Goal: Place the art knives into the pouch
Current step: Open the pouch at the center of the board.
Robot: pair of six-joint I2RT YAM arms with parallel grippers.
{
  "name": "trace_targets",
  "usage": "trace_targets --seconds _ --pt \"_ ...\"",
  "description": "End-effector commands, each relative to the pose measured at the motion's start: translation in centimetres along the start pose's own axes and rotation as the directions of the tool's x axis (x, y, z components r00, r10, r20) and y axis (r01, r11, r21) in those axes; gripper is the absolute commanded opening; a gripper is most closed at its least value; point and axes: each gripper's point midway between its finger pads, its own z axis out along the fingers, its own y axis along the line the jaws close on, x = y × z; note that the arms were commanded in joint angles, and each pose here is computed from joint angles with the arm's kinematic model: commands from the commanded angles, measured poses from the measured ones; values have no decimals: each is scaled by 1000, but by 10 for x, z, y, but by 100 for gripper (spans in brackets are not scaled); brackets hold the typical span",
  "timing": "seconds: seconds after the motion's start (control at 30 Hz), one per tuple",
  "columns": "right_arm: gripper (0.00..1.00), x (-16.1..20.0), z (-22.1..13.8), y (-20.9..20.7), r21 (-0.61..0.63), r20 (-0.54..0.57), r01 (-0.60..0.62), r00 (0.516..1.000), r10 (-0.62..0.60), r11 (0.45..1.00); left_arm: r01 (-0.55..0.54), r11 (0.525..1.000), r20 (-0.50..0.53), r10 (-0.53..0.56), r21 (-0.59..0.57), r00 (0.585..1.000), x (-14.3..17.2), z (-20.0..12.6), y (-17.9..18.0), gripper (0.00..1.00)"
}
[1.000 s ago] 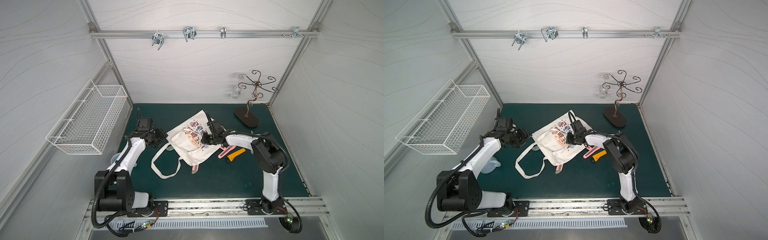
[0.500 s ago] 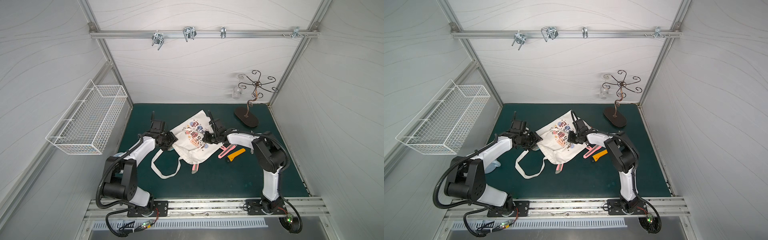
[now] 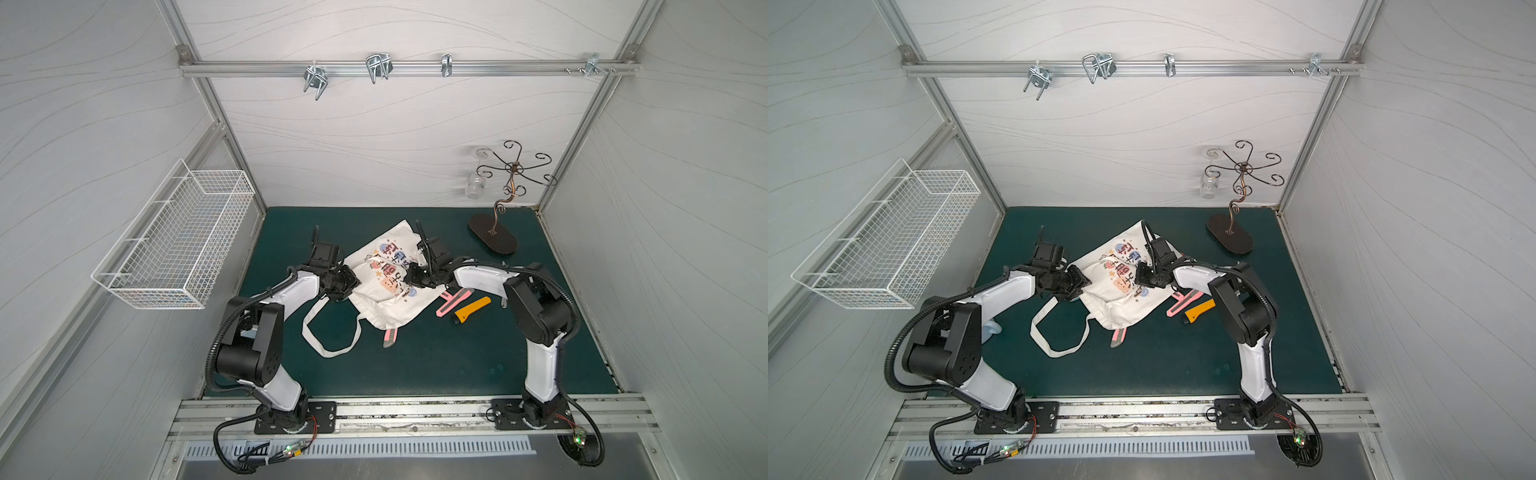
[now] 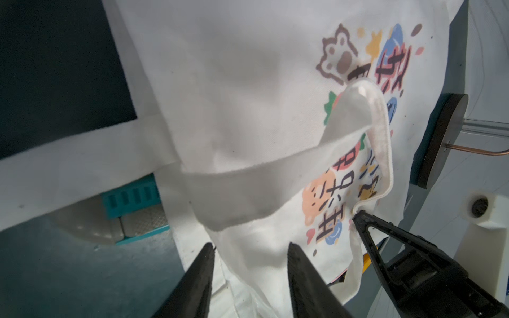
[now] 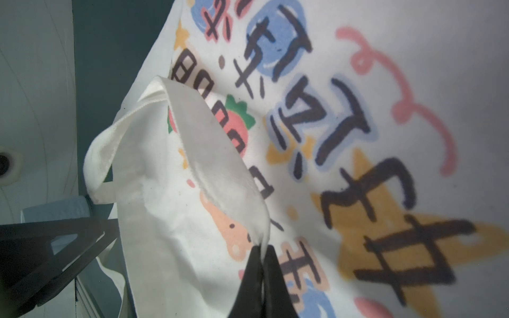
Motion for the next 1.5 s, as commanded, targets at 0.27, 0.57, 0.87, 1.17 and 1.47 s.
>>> trace_targets --seconds 0.27,0.57,0.87,1.17,1.47 --pt "0 -3 -8 11 7 -6 52 999 -52 999 -23 1000 4 23 8 1000 -3 20 -11 33" --pt "0 -7 -24 21 34 7 129 992 -129 991 -82 995 35 80 50 996 -10 3 -45 0" --pt "62 -27 -115 54 108 122 301 942 -313 947 -153 974 111 135 169 985 -21 -52 -109 0" --pt "76 4 -157 76 93 183 445 871 -455 890 -193 955 151 162 224 975 -21 -77 -139 0" --pt "77 39 -121 127 58 340 568 762 -551 821 -185 958 143 156 220 977 -19 -73 -134 0"
